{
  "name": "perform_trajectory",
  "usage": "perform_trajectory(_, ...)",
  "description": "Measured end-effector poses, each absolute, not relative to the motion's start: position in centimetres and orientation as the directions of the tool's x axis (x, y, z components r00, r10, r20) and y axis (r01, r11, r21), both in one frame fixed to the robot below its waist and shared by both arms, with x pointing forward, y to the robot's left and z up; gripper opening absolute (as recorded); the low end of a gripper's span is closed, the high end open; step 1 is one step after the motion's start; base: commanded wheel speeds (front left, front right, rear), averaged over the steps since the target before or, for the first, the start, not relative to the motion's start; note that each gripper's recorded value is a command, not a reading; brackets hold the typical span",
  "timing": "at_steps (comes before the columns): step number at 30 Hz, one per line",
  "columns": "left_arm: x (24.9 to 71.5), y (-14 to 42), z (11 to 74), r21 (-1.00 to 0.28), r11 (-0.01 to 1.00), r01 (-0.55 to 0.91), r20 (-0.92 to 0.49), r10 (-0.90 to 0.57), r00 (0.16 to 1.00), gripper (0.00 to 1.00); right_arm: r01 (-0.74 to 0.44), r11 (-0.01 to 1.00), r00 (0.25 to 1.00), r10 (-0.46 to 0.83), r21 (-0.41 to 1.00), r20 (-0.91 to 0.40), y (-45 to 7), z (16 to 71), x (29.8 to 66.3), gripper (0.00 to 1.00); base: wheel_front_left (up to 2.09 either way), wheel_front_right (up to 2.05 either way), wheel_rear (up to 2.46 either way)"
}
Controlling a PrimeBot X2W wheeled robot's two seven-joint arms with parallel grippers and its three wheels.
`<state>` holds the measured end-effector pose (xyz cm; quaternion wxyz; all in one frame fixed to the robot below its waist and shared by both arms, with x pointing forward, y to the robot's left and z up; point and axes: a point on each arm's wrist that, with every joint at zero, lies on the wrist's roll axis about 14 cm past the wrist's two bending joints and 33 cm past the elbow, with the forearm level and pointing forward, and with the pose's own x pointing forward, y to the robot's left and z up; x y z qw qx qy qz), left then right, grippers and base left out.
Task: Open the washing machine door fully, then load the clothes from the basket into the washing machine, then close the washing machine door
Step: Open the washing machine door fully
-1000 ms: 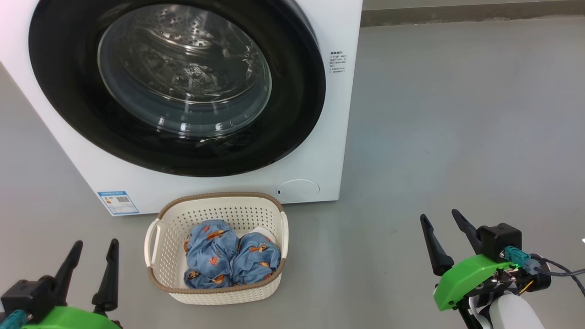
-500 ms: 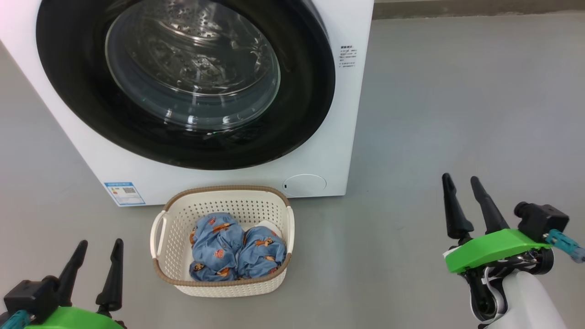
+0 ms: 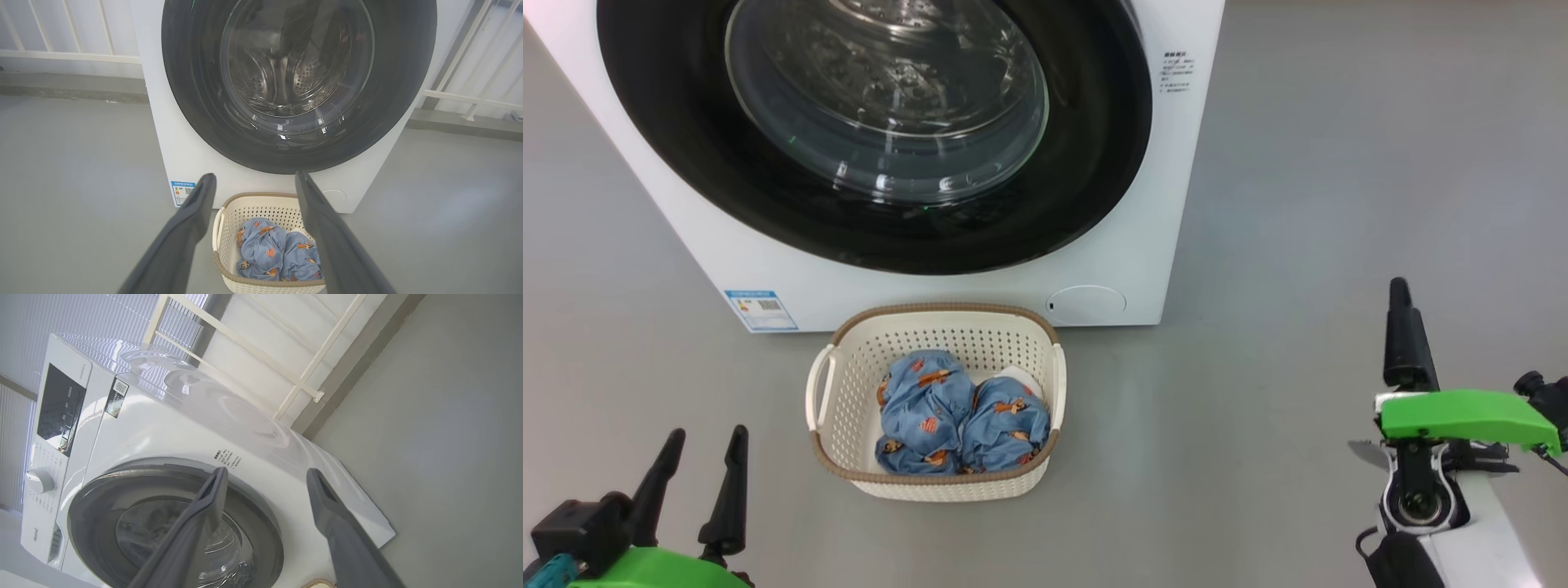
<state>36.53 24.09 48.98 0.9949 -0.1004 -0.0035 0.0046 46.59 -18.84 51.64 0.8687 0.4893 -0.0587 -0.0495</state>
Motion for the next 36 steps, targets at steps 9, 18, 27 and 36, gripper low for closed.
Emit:
perform_trajectory(9,36.6,24.9,47.8,-0.213,0.976,-0.038,-0.031,0.032,0.999,1.0,0.027,0.332,0.99,-0.139,0.943,0.02,-17.2,51.6,50.3,0.0,0.0,0.0,0.0)
perform_trajectory(18,36.4,25.6,46.8,-0.23,0.971,-0.073,-0.065,0.06,0.996,1.0,0.017,0.227,0.998,-0.061,0.974,-0.003,-15.1,52.2,54.7,0.0,0.0,0.0,0.0)
perform_trajectory(27,36.9,25.9,46.3,-0.231,0.969,-0.081,-0.083,0.063,0.995,1.0,-0.036,0.182,0.997,0.067,0.983,0.025,-13.2,54.7,59.0,0.0,0.0,0.0,0.0)
perform_trajectory(36,37.9,25.9,45.8,-0.23,0.97,-0.076,-0.096,0.055,0.994,1.0,-0.057,0.202,0.984,0.178,0.978,0.021,-11.8,56.0,62.5,0.0,0.0,0.0,0.0)
